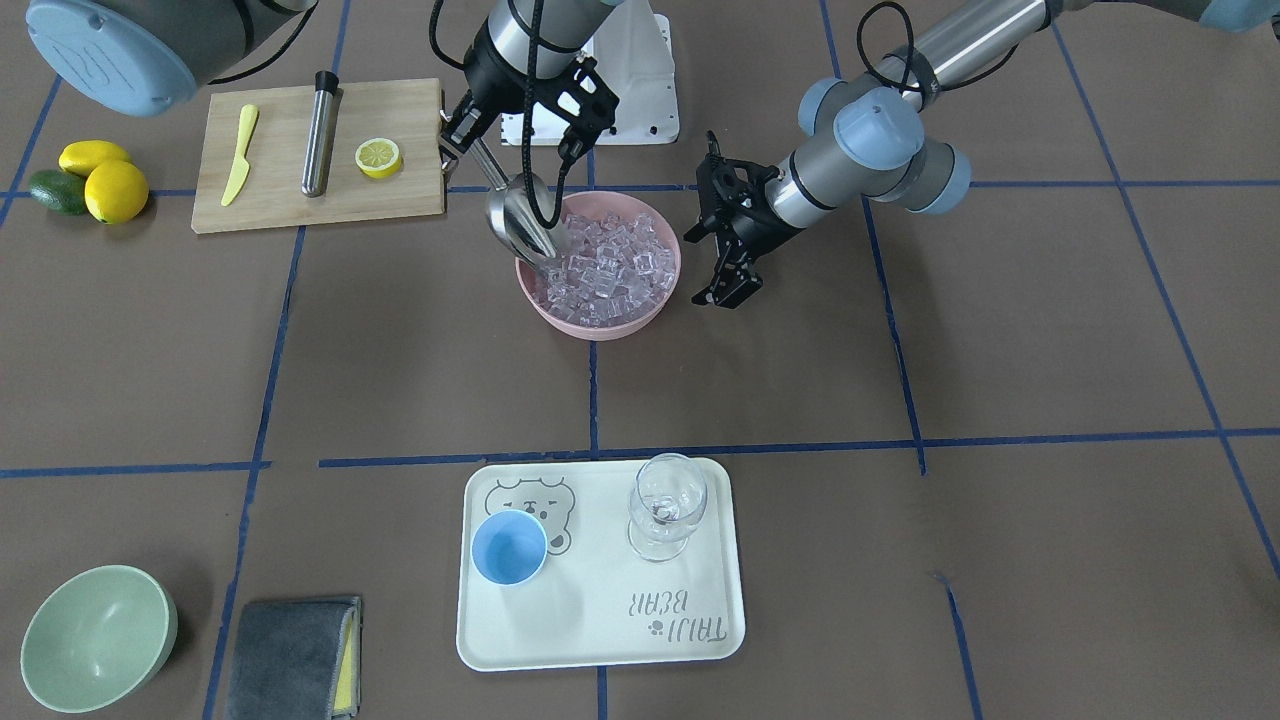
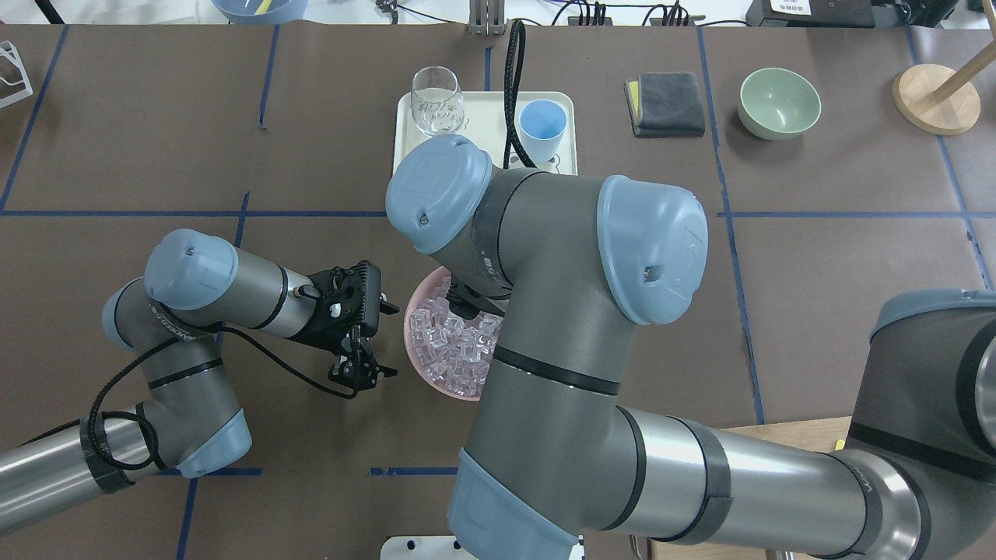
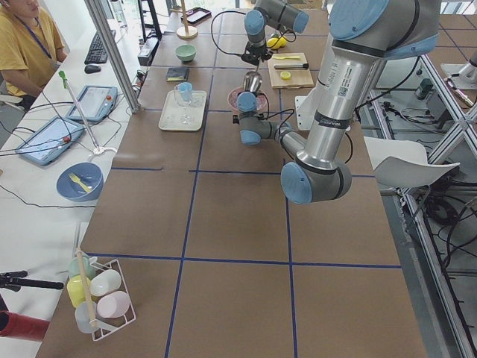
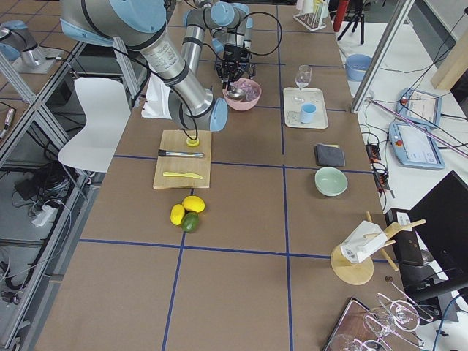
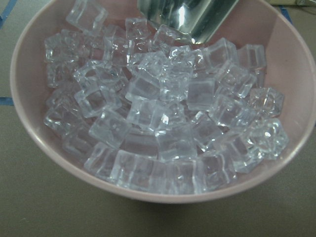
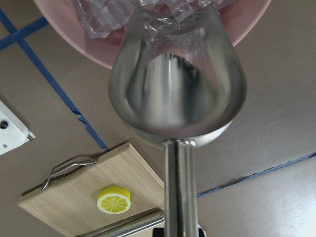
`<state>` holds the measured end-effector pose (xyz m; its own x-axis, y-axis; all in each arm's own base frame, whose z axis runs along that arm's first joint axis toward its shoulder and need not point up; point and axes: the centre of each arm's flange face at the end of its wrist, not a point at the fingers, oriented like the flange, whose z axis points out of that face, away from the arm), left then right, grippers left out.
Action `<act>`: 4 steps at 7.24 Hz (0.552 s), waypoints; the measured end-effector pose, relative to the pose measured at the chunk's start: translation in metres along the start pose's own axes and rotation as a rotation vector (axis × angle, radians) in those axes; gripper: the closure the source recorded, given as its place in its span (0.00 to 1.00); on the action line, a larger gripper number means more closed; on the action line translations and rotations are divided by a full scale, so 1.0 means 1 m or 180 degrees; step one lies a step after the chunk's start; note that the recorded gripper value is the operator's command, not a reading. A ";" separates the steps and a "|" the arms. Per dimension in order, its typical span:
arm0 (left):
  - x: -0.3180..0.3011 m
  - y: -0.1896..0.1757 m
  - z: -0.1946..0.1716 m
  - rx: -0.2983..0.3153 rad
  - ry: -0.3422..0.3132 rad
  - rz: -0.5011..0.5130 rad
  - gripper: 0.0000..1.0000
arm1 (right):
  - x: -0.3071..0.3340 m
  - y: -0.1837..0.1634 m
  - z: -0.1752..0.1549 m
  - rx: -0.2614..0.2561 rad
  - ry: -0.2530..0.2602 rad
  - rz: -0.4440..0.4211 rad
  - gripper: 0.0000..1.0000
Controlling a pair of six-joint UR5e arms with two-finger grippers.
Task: Put ice in cup with scoop
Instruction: 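Dip the scoop into the ice cubes with the right gripper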
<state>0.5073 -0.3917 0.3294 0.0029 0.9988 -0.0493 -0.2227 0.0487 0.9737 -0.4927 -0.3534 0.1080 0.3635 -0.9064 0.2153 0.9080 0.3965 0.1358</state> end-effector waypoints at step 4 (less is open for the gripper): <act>0.000 0.001 0.000 -0.0006 0.0001 -0.0004 0.00 | -0.009 -0.028 0.027 0.0088 0.0006 -0.0141 1.00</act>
<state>0.5075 -0.3917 0.3306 0.0028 0.9987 -0.0505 -0.2247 0.0498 0.9732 -0.5273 -0.3522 0.1285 0.3236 -0.9234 0.2066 0.9171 0.3598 0.1718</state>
